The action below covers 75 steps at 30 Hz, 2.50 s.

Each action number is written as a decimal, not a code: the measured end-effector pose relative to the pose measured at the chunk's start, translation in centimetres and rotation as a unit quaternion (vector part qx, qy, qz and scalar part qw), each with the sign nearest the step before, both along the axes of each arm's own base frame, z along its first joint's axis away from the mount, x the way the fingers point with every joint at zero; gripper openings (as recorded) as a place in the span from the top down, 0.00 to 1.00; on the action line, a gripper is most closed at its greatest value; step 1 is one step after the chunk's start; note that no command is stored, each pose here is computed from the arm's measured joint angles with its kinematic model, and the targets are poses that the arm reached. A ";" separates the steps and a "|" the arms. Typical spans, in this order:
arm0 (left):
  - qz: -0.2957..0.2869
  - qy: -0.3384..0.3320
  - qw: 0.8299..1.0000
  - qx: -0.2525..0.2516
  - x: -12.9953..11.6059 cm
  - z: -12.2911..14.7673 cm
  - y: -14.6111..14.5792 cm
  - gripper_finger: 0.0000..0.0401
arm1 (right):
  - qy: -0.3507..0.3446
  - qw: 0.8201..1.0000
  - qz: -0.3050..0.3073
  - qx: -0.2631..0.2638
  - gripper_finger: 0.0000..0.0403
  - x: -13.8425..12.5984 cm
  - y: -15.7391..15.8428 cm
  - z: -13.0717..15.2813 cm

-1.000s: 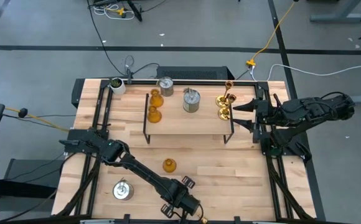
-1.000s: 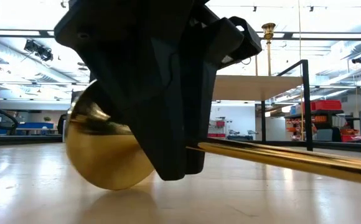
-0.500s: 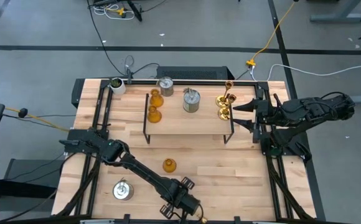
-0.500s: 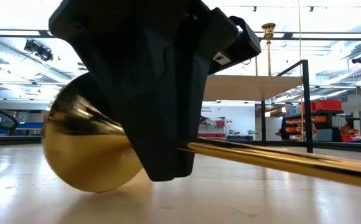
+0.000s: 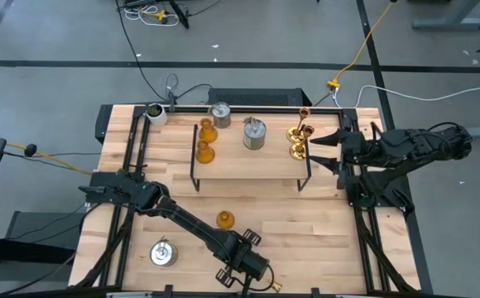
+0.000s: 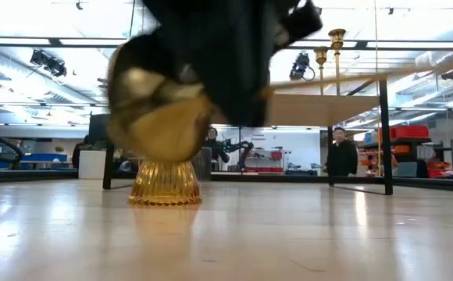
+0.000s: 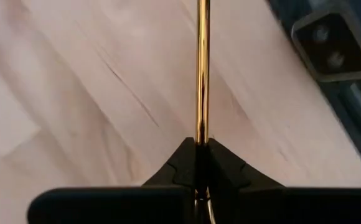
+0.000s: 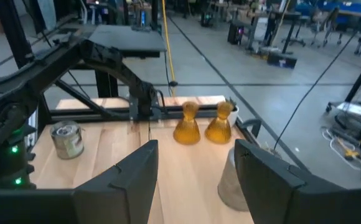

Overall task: Pick & Place candle stick holders
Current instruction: Put the candle holder on the shelf aligned with the other candle holder

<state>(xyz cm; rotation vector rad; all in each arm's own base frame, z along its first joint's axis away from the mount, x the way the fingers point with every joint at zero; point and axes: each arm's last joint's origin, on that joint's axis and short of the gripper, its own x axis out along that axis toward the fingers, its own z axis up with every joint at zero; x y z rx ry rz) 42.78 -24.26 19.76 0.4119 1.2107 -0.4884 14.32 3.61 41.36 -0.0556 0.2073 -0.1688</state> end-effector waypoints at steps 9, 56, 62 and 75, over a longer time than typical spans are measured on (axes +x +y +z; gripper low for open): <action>0.032 -0.077 0.996 -0.016 1.5 6.3 1.8 0.94 | -0.038 0.999 0.002 0.000 0.47 -1.0 -0.3 0.9; 0.283 -0.287 0.914 -0.052 -7.2 26.4 19.0 0.94 | -0.064 0.998 0.004 -0.002 0.47 -2.7 -1.0 1.5; 0.294 -0.327 0.896 -0.060 -7.7 27.9 21.2 0.94 | -0.056 0.998 0.004 -0.004 0.47 -1.9 -0.7 1.3; 0.257 -0.409 0.869 -0.108 -6.7 29.7 24.8 0.94 | -0.133 0.990 0.005 -0.036 0.47 3.0 1.0 2.4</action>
